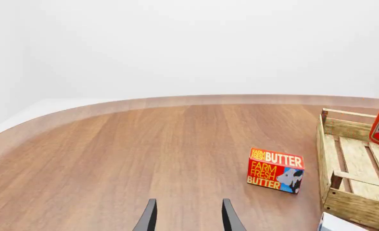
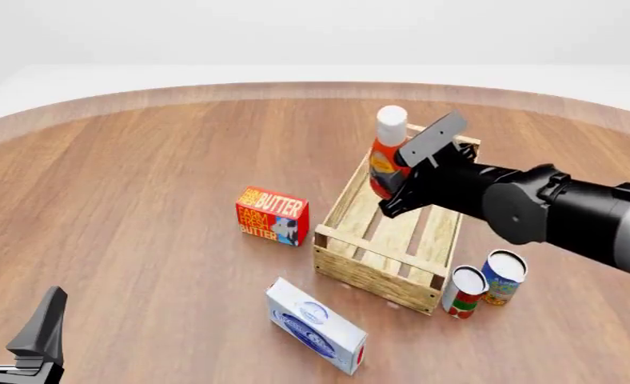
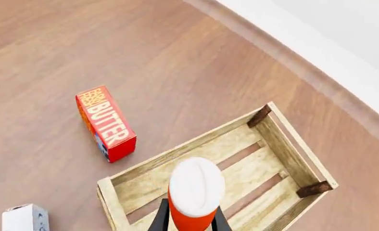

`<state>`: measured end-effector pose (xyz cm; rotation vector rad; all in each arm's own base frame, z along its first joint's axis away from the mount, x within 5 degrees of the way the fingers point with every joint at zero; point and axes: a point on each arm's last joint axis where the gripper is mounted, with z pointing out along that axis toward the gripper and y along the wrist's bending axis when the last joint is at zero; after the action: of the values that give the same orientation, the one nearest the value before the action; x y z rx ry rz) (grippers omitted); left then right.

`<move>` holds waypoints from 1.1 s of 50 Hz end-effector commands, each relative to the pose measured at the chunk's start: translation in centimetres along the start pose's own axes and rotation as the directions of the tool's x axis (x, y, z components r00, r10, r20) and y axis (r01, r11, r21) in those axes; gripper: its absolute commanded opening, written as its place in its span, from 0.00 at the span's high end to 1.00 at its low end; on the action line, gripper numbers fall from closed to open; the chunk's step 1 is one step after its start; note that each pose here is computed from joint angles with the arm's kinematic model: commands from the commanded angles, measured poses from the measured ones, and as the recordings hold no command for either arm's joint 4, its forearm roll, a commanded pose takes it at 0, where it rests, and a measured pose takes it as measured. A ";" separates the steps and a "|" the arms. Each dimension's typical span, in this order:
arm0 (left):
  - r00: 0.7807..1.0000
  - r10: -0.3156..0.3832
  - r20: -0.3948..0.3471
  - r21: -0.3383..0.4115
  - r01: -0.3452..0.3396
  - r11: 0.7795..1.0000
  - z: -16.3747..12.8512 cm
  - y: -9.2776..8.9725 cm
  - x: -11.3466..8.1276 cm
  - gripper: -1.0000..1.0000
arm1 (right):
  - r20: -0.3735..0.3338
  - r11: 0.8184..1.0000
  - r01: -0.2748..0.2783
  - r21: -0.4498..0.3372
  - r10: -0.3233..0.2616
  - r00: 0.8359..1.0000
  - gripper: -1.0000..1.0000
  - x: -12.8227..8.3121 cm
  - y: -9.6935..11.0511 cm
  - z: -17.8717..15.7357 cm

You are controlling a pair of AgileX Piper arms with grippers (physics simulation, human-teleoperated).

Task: Pick up the ketchup, and put it in the wooden tray.

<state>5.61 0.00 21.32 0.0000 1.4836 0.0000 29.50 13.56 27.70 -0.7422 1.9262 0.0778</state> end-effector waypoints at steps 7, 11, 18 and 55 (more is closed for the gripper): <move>1.000 0.000 0.000 0.000 0.000 1.000 0.0 0.0 0.0 0.00 | -0.028 0.989 -0.103 0.108 0.107 0.994 1.00 2.6 -3.7 2.3; 1.000 0.000 0.000 0.000 0.000 1.000 0.0 0.0 0.0 0.00 | -0.029 0.987 -0.115 0.116 0.119 0.993 1.00 2.8 -4.1 3.4; 1.000 0.000 0.000 0.000 0.000 1.000 0.0 0.0 0.0 0.00 | -0.039 0.986 -0.126 0.113 0.131 0.991 1.00 3.1 -4.2 5.6; 1.000 0.000 0.000 0.000 0.000 1.000 0.0 0.0 0.0 0.00 | -0.098 0.972 -0.180 0.151 0.196 0.976 1.00 8.6 -5.3 11.6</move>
<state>5.61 0.00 21.32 0.0000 1.4836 0.0000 38.65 9.99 17.62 -0.5136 2.0731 0.0124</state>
